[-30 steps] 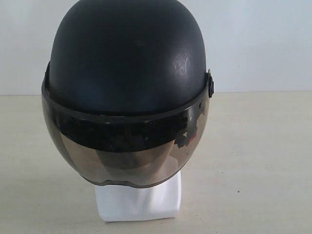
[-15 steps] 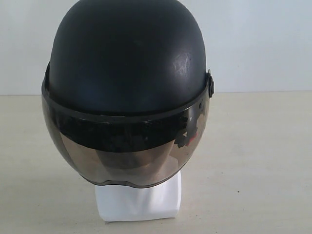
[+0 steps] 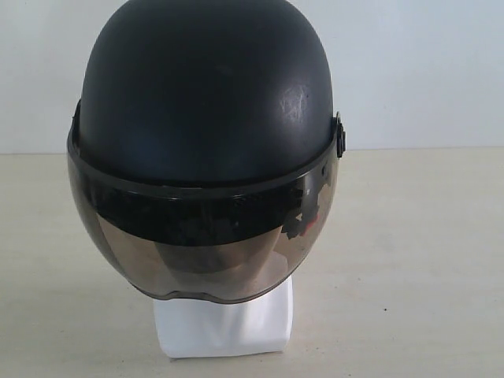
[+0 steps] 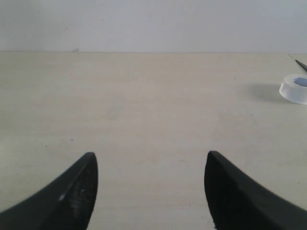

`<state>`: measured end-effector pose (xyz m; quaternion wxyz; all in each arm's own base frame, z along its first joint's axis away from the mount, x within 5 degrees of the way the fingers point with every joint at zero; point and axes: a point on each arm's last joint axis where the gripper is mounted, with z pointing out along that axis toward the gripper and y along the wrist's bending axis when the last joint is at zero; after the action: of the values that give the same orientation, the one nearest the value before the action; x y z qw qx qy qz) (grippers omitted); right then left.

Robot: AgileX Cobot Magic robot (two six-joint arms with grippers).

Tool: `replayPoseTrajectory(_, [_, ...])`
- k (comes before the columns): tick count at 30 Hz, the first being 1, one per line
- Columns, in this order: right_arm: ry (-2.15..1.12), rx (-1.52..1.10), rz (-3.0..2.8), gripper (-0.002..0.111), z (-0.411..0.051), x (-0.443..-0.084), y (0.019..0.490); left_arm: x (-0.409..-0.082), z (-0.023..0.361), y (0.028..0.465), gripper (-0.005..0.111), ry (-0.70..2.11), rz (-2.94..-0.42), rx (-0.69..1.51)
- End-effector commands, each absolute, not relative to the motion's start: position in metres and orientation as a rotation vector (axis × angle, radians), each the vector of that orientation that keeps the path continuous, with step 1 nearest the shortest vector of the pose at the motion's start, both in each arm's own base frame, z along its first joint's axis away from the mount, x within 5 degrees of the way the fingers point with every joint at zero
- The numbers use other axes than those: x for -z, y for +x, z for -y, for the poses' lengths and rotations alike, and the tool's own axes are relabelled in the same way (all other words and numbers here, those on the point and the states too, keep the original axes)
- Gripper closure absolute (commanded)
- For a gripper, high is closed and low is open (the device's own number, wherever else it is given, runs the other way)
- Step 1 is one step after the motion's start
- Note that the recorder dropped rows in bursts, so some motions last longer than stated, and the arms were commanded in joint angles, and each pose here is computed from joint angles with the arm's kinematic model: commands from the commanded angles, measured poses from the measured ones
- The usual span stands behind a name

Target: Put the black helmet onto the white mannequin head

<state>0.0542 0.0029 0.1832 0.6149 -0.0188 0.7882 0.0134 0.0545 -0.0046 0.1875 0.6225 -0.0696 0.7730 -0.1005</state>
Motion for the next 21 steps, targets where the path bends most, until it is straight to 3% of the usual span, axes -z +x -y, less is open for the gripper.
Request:
replayPoseTrajectory(1, [-0.040, -0.027, -1.806, 0.046, -0.0027, -0.1841, 0.0539, -0.1869, 0.0050, 0.0544, 0.102, -0.157, -1.773, 0.239])
replayPoseTrajectory(21, [-0.033, -0.038, -1.805, 0.046, -0.0030, -0.1842, 0.0539, -0.1869, 0.0050, 0.0544, 0.102, -0.157, -1.773, 0.239])
